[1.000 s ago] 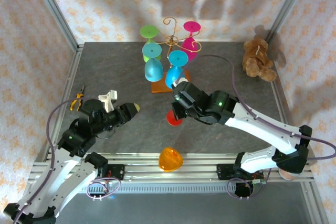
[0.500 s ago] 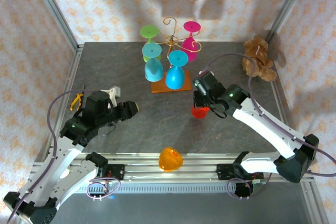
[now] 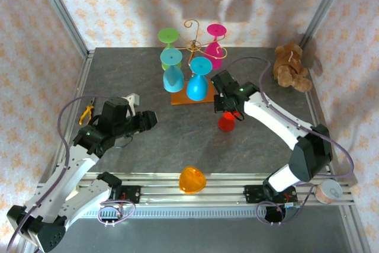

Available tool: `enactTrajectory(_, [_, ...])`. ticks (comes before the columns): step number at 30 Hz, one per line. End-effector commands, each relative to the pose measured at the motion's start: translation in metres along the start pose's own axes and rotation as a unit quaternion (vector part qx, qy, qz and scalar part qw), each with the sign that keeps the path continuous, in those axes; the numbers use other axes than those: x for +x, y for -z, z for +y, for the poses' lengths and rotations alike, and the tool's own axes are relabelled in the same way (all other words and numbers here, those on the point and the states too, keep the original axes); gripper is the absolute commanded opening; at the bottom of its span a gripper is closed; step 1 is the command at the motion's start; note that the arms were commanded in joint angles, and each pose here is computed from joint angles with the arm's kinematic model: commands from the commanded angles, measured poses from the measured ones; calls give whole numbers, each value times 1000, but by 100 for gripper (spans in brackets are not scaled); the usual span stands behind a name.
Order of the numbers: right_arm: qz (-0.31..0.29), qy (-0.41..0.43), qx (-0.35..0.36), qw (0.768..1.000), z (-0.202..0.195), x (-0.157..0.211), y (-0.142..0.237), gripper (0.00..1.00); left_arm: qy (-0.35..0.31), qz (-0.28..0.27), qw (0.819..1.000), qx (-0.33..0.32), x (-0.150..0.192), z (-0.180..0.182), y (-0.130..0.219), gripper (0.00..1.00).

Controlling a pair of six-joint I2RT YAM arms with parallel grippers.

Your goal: Take the wine glass off the wine glass rack

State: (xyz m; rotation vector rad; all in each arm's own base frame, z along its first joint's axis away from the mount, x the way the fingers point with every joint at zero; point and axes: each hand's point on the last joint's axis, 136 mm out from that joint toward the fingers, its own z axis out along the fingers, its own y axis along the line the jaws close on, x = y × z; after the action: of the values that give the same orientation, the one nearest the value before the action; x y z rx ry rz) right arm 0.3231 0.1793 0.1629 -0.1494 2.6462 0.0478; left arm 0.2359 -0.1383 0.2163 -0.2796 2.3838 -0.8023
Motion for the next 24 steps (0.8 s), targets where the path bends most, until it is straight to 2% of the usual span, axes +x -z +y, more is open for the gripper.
enactTrajectory(1, [-28,5,-9,1000,5,-21,8,0,-14,-16,1000,-1,-11,-6,5,45])
enactTrajectory(7, [-23,6,-14,1000,8,-22,3,0,-14,-17,1000,-3,-12,-6,5,45])
enactTrajectory(16, [-23,3,-20,1000,8,-19,7,22,-12,-19,1000,-4,-13,-7,5,45])
enactTrajectory(20, [-28,1,-23,999,7,-21,13,28,-12,-18,1000,-5,-13,-6,5,45])
enactTrajectory(24, [-39,-1,-26,999,6,-26,25,30,-12,-19,1000,-3,-14,-7,5,45])
